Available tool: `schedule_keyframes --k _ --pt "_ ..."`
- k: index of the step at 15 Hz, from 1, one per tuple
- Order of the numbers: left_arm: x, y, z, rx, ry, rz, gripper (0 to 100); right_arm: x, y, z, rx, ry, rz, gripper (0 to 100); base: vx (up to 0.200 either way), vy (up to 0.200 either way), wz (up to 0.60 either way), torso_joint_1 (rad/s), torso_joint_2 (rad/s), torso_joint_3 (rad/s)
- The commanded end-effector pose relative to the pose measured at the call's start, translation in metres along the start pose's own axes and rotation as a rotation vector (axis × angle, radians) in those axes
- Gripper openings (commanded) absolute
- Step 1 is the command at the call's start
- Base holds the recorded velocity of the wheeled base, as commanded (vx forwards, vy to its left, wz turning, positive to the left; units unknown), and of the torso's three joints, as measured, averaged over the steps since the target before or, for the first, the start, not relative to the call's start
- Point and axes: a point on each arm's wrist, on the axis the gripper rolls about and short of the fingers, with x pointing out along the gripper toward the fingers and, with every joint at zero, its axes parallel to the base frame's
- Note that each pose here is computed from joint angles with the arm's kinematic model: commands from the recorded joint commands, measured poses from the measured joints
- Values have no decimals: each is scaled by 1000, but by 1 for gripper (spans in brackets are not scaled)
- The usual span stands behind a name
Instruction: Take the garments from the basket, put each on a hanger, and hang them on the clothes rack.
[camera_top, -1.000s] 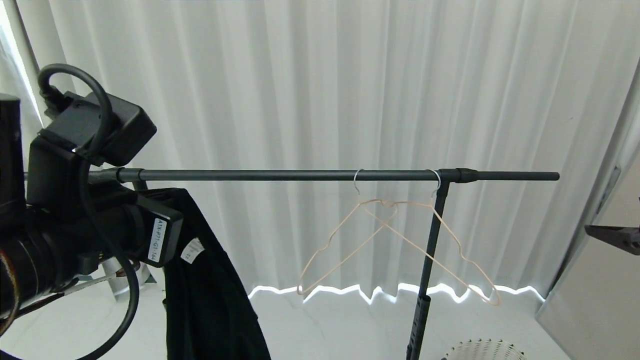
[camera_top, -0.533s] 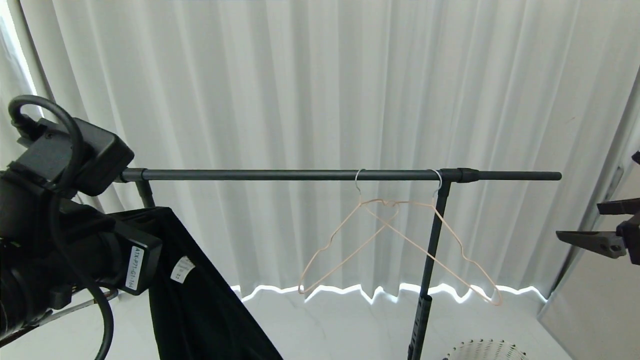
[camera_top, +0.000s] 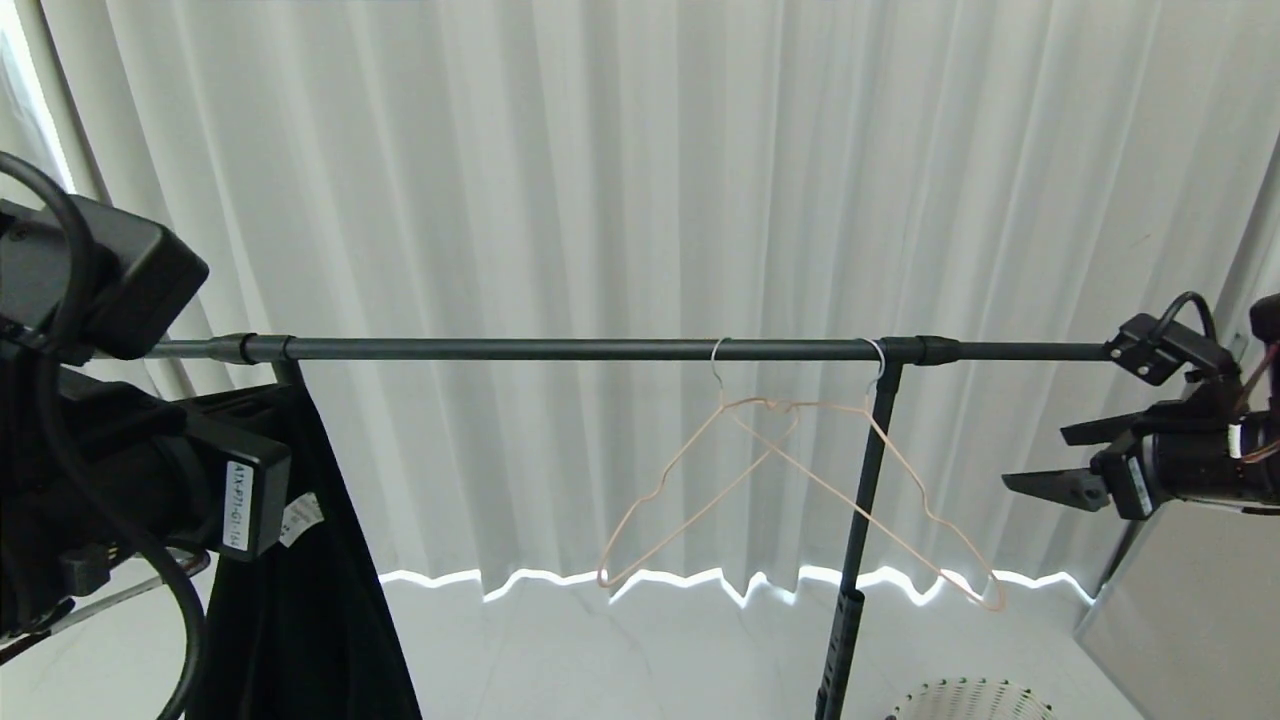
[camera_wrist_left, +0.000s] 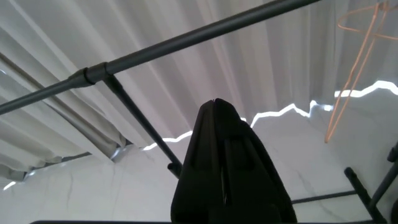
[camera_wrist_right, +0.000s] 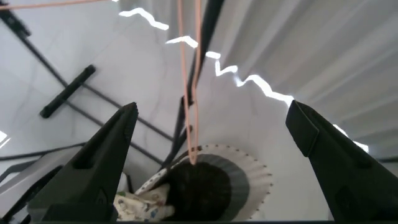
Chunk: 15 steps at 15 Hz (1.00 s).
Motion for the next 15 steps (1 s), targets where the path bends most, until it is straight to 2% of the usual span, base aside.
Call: schedule_keyframes --k 1,4,6,9,15 --pt "0 1 1 -6 -7 6 0 39 -1 -8 3 51 68 100 0 0 0 0 0 0" --pt "-2 3 6 -18 -30 19 0 74 -5 -17 -1 68 97 100 0 0 0 0 0 0" --pt "-3 4 9 10 -40 18 0 86 -8 -24 8 84 105 100 0 0 0 0 0 0" --pt "-6 5 11 17 -58 19 0 108 -14 -35 19 92 133 100 0 0 0 0 0 0" --pt "-7 6 10 23 -57 20 0 150 -30 -24 14 19 188 100 0 0 0 0 0 0"
